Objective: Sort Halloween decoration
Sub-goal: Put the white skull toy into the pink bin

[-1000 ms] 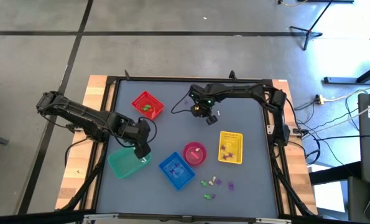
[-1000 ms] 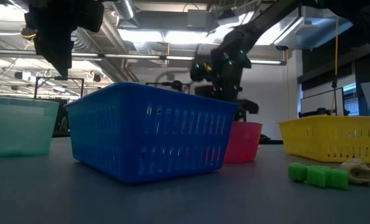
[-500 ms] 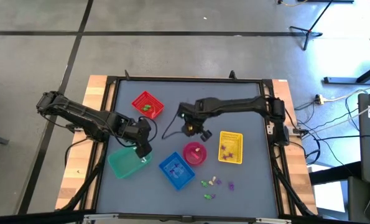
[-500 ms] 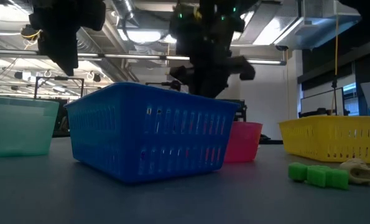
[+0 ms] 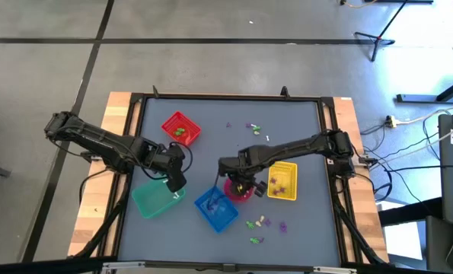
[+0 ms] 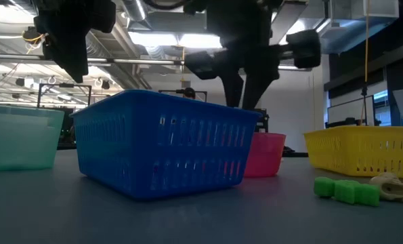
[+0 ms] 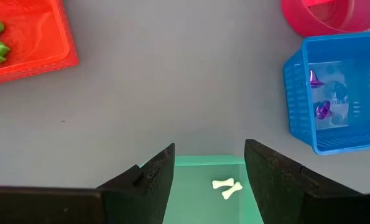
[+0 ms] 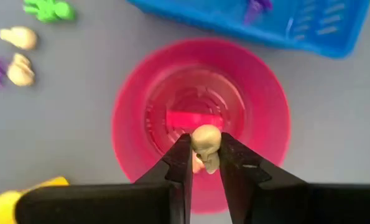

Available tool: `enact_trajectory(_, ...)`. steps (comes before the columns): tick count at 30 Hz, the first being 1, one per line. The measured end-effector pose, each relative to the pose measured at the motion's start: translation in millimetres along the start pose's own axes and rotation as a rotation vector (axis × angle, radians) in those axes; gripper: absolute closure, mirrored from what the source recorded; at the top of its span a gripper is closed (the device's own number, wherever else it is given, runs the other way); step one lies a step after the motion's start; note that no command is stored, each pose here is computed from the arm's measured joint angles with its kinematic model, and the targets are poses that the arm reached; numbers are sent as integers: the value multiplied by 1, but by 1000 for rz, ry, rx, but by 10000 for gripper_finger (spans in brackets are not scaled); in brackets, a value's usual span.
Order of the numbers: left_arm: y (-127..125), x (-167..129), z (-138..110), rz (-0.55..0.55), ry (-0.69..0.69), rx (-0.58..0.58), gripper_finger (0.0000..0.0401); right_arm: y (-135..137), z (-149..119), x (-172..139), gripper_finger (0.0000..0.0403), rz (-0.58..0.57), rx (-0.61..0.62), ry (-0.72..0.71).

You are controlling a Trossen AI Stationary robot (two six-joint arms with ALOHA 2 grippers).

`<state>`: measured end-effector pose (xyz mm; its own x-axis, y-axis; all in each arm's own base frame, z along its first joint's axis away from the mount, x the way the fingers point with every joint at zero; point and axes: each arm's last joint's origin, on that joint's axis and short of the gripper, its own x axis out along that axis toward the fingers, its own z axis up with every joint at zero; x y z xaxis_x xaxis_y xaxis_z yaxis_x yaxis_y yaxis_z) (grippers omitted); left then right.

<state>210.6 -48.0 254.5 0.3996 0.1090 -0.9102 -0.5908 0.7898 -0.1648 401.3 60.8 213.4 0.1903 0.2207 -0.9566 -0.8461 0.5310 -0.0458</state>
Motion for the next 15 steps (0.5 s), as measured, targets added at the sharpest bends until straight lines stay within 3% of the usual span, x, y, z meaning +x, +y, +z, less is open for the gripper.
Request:
enact_trajectory(10, 0, 0, 0, 1, -1, 0, 223, 18, 19, 5, 338, 15, 93, -1)
enact_trajectory(15, 0, 0, 0, 1, -2, 0, 223, 21, 23, 6, 329, -29, 148, 29)
